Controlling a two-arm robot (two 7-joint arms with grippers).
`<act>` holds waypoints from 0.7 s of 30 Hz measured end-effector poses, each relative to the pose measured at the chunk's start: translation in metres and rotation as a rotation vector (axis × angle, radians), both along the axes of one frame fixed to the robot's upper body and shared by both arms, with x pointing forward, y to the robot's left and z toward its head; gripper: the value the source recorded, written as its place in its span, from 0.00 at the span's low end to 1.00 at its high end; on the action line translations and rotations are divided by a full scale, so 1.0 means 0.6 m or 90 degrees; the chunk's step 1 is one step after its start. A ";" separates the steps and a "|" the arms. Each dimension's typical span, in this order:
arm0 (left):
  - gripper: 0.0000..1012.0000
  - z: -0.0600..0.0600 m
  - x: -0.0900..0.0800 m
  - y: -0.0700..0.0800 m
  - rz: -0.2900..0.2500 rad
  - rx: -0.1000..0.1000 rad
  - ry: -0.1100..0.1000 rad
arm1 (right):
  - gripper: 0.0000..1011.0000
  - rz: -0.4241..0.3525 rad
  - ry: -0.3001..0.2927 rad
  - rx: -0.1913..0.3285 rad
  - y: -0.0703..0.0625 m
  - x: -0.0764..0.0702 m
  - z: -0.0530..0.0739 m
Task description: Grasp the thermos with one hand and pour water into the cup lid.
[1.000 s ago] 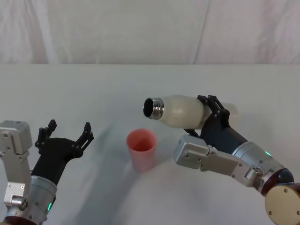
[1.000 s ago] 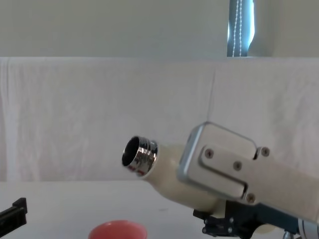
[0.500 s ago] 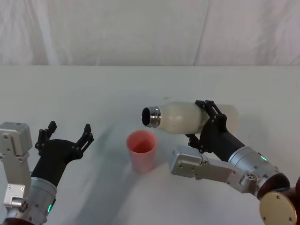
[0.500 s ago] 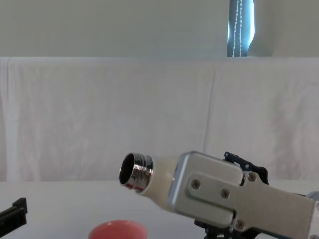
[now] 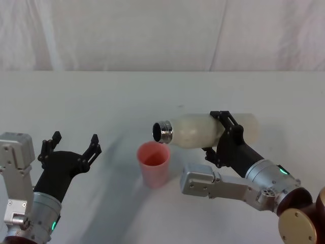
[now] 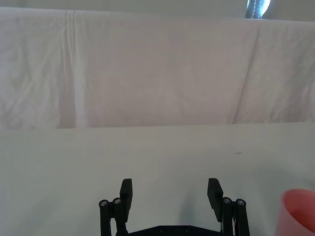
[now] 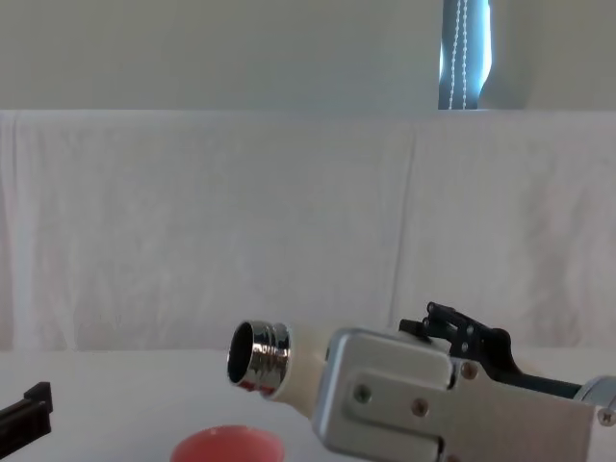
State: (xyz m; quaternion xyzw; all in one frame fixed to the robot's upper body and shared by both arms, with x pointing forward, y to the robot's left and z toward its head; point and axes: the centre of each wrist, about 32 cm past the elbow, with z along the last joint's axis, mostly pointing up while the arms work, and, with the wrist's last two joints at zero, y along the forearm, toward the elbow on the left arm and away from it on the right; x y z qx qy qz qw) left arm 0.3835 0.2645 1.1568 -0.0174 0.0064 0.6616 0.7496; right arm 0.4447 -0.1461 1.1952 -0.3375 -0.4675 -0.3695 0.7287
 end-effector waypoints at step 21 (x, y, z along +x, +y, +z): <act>0.99 0.000 0.000 0.000 0.000 0.000 0.000 | 0.95 0.002 -0.040 -0.071 0.005 -0.001 0.011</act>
